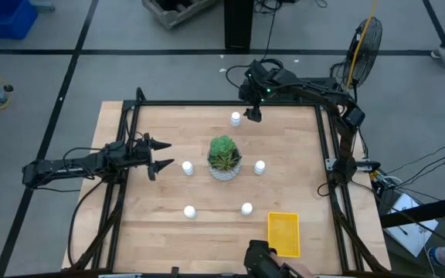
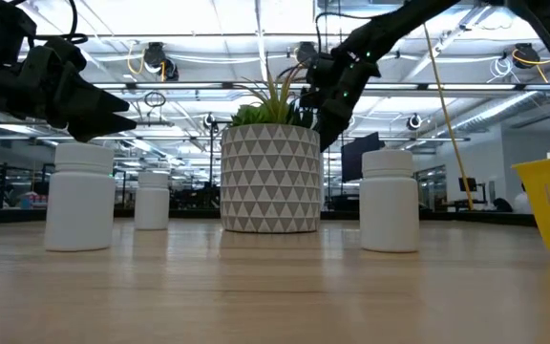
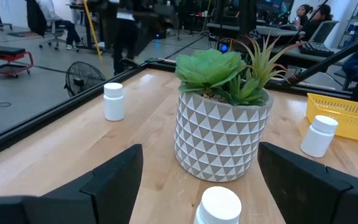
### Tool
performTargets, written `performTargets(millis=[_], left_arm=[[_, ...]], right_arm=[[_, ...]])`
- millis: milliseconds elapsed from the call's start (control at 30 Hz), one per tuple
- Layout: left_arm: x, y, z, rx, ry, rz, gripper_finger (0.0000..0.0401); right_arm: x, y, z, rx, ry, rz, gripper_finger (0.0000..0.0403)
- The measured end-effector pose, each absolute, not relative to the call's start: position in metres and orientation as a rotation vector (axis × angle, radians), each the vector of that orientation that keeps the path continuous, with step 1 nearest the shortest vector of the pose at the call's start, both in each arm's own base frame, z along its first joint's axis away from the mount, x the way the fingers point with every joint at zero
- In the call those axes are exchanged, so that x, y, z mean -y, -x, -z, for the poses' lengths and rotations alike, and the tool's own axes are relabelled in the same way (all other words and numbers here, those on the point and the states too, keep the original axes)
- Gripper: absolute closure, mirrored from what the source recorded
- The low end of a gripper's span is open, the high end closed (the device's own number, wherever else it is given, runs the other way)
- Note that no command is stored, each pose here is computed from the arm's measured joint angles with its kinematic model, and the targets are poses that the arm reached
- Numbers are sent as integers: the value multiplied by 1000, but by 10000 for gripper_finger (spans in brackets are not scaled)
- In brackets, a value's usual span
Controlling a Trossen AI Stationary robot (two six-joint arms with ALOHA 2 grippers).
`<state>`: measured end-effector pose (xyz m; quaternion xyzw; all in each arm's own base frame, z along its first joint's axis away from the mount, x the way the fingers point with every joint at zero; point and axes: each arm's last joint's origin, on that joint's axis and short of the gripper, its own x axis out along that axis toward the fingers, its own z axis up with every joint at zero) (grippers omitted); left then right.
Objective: Pick and place pill bottles into a basket
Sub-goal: Put the white pill bottle into the bin
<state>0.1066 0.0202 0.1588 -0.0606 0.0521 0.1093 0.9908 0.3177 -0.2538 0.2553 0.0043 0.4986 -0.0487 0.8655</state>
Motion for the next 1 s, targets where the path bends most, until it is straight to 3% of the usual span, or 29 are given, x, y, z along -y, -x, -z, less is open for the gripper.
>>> performTargets(millis=[600, 1000], left_arm=[[-20, -107, -168, -9, 158, -214, 85], [-20, -107, -173, 48, 128, -210, 87]], right_arm=[[258, -340, -255, -875, -64, 214, 94], [247, -339, -211, -869, -67, 202, 94]])
